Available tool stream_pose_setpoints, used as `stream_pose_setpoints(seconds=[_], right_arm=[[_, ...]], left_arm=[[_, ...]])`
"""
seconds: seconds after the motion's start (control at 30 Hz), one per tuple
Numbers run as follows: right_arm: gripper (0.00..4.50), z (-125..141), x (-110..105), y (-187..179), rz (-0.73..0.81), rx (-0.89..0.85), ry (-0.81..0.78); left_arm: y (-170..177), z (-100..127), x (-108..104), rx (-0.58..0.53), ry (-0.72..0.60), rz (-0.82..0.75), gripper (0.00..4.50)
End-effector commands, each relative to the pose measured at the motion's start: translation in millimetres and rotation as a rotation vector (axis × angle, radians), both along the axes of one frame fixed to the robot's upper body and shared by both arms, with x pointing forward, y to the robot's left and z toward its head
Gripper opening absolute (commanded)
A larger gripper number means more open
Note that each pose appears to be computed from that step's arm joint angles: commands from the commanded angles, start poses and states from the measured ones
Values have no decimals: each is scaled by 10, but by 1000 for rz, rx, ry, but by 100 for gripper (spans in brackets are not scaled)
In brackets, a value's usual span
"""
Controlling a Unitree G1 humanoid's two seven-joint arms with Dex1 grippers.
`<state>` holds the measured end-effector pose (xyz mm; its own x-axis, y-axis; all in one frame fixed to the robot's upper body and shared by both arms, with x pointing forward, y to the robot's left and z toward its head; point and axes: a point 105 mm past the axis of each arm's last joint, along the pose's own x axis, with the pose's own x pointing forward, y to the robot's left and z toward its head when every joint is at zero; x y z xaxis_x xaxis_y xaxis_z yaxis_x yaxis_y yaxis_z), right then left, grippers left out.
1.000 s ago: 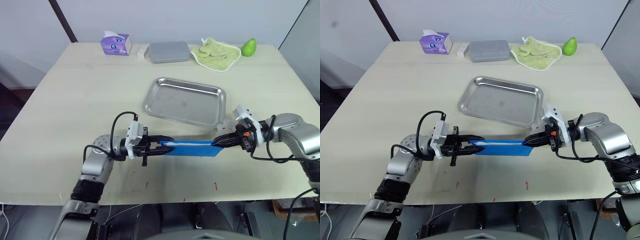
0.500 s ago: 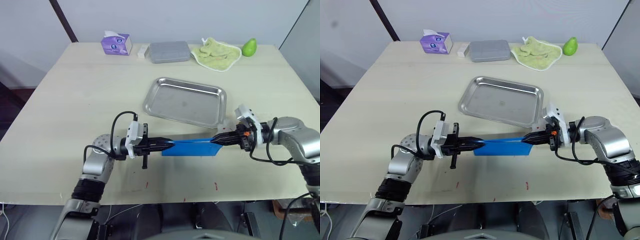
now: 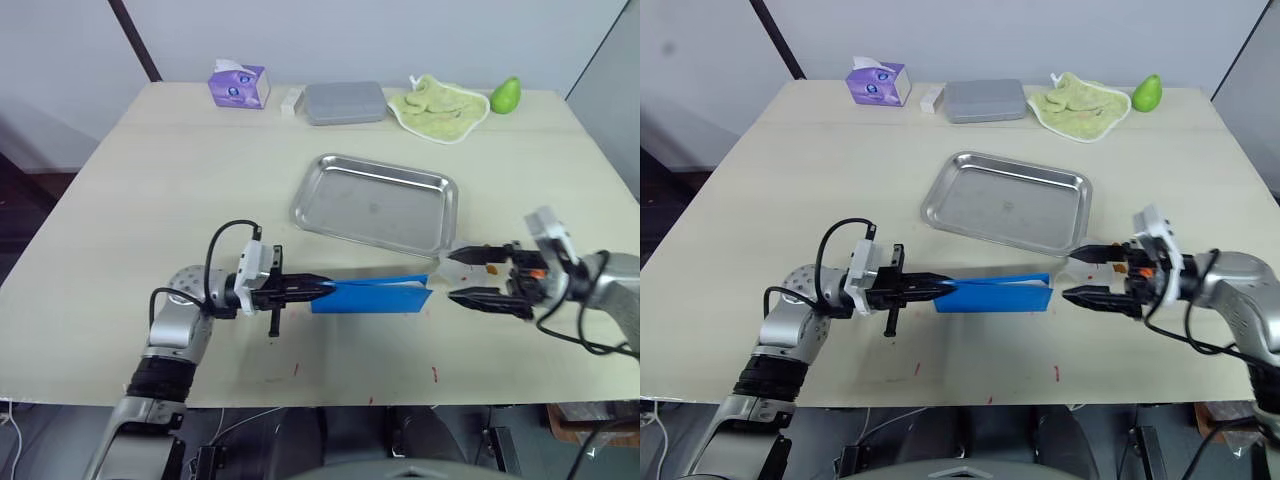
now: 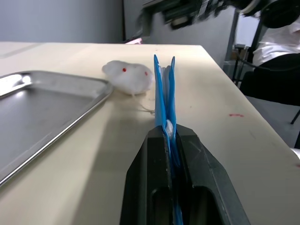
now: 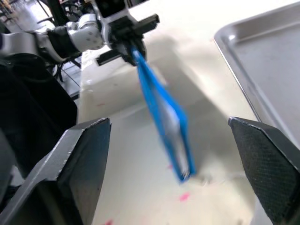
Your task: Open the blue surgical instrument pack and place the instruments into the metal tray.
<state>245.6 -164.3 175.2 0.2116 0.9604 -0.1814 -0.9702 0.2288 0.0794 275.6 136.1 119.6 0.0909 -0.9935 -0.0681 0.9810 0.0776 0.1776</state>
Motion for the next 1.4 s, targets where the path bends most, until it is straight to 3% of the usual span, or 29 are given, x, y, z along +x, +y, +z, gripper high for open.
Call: stream_pose_setpoints(seconds=[0.03, 0.23, 0.5, 0.63, 0.77, 0.87, 1.07, 1.13, 1.4], right_arm=[[449, 229, -166, -18, -2, -7, -107], [449, 161, -157, -136, -126, -82, -131], [449, -167, 363, -388, -390, -267, -108], [449, -323, 560, -421, -421, -314, -77], [449, -447, 625, -417, -404, -362, -51], [366, -576, 701, -397, -393, -407, -30], [66, -477, 680, -331, -346, -384, -41], [5, -411, 646, -329, -332, -370, -46], [5, 159, 439, -146, -255, -117, -60]], left_arm=[[62, 48, 11, 5, -26, 2, 0], [143, 41, 18, 20, -19, 8, 0], [177, 26, -7, 33, -26, 7, 0], [177, 18, -9, 36, -28, 8, 0], [179, 18, -12, 37, -28, 10, 0], [158, 28, -22, 39, -34, 13, 0], [127, 40, -27, 39, -38, 17, 0], [122, 39, -30, 40, -38, 17, 0], [121, -3, -44, 74, -35, 4, 0]])
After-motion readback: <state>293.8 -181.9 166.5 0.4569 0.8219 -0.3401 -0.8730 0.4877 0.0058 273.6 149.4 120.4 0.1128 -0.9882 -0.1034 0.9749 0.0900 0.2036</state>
